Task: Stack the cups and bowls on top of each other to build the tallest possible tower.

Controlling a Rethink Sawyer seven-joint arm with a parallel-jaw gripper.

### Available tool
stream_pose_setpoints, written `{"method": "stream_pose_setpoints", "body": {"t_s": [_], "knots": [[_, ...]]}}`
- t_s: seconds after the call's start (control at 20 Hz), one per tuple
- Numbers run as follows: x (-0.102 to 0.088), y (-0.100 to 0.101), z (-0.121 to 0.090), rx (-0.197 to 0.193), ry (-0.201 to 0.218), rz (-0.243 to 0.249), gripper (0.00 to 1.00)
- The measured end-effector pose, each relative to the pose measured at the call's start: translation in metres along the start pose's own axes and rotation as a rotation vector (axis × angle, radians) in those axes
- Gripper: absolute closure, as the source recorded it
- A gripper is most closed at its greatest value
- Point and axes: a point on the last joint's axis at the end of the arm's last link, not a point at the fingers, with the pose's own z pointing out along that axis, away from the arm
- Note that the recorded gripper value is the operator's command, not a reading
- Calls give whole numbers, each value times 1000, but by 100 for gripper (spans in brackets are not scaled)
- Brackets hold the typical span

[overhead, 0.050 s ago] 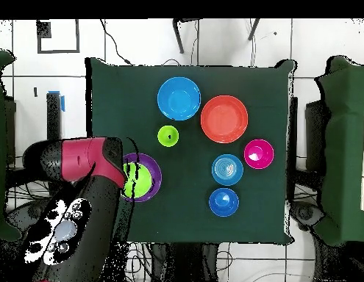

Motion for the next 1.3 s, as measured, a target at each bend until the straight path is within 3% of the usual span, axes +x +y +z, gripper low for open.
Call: {"method": "stream_pose_setpoints", "body": {"t_s": [0.65, 1.3], "knots": [[-13, -8, 18, 17, -46, 18, 100], [-5, -1, 16, 13, -48, 8, 100]]}}
